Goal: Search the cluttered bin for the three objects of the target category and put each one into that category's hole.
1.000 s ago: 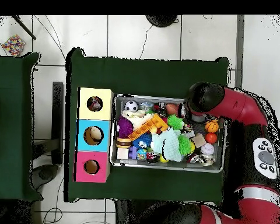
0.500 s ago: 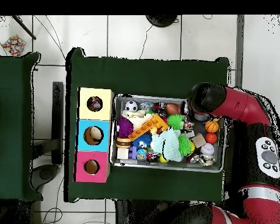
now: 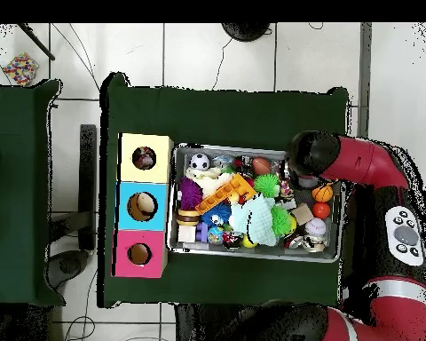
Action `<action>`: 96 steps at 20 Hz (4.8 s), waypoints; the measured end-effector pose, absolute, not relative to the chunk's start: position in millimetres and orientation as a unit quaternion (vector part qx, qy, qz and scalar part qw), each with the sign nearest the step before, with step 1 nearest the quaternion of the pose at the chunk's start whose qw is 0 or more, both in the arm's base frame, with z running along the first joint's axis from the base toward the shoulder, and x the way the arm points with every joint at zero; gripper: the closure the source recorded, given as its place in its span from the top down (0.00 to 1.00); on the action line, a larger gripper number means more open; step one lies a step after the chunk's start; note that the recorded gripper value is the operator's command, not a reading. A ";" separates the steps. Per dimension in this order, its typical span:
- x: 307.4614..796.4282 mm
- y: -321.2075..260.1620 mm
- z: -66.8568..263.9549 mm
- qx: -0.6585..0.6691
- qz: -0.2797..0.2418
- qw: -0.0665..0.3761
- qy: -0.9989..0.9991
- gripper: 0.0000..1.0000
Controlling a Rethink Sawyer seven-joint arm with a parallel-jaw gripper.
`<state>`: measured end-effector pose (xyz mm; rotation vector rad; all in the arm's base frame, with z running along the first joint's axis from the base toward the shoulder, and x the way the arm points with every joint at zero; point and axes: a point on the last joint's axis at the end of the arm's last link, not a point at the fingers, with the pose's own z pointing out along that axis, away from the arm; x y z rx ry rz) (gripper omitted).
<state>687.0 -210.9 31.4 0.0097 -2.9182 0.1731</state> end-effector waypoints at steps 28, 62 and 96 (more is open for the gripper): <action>689.8 -220.3 12.8 -0.002 0.028 0.108 -0.994 1.00; 654.9 -210.9 -40.1 0.014 0.058 0.169 -0.984 1.00; 671.8 -204.0 -12.3 0.036 0.089 0.152 -0.984 0.00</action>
